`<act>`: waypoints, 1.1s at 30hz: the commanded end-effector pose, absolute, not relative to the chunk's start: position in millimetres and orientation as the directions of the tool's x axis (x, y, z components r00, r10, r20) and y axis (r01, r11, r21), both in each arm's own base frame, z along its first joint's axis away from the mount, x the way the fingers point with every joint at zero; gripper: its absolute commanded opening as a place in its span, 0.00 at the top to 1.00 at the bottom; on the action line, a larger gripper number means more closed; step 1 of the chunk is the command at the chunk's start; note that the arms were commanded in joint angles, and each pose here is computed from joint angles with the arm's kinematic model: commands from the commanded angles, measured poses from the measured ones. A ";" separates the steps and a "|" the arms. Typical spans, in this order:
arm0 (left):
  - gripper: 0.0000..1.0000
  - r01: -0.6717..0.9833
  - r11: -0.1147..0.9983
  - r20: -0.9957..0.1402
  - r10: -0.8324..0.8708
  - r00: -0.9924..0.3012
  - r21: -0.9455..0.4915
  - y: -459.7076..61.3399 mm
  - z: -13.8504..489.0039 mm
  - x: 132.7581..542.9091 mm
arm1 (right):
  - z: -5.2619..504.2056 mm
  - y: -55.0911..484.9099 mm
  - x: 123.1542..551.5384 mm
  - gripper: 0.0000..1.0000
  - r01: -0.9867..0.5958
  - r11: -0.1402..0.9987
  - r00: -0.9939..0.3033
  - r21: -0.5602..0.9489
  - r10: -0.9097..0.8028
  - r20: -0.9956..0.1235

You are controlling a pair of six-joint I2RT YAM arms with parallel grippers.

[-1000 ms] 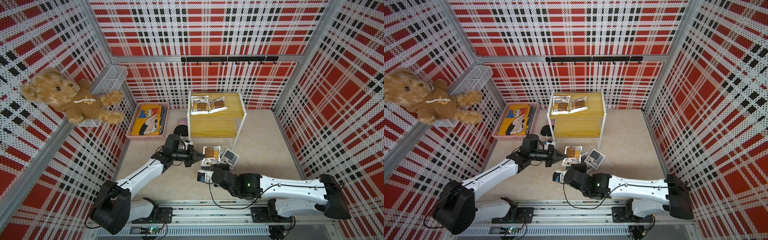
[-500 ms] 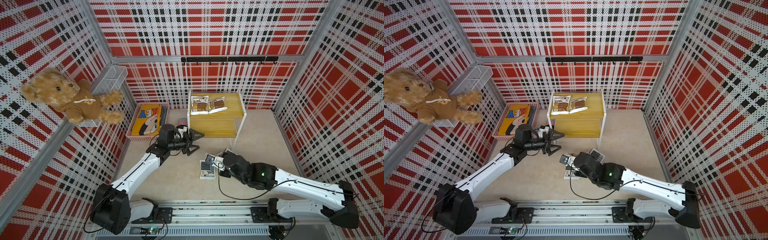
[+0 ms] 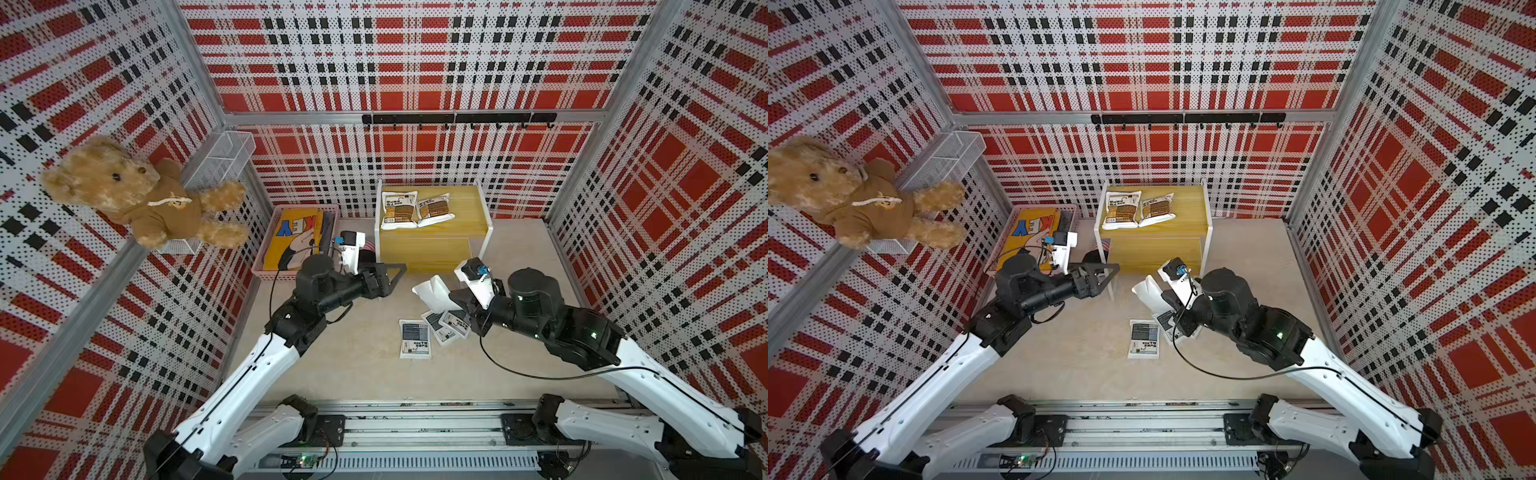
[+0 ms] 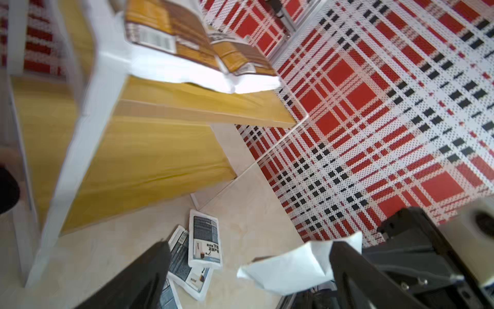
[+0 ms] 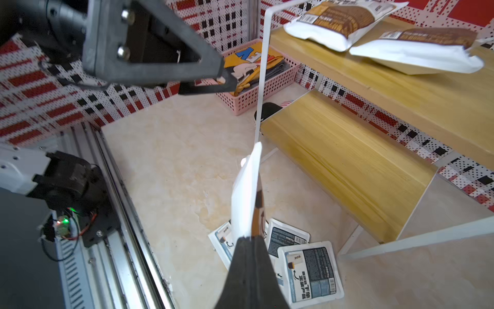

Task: Place the bagged coffee beans on the shelf by color
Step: Pick up the bagged coffee beans at the center of the board.

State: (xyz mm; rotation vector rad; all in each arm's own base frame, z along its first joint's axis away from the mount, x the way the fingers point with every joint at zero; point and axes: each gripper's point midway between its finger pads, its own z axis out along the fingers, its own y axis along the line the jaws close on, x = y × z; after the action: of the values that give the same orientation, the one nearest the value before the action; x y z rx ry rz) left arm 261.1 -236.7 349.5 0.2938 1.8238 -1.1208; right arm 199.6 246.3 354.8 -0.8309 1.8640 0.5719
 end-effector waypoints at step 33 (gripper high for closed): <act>0.06 0.378 0.880 -0.957 0.257 0.134 0.289 -278.6 384.4 194.2 | 423.2 258.6 233.6 1.00 -0.011 0.444 -0.630 0.896 0.692 -0.351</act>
State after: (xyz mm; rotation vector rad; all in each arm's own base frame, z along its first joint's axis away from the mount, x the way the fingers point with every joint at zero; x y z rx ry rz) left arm 198.2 -267.3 381.6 0.5218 1.4719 -0.0257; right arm 228.3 261.4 407.3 0.5292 2.0389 1.2027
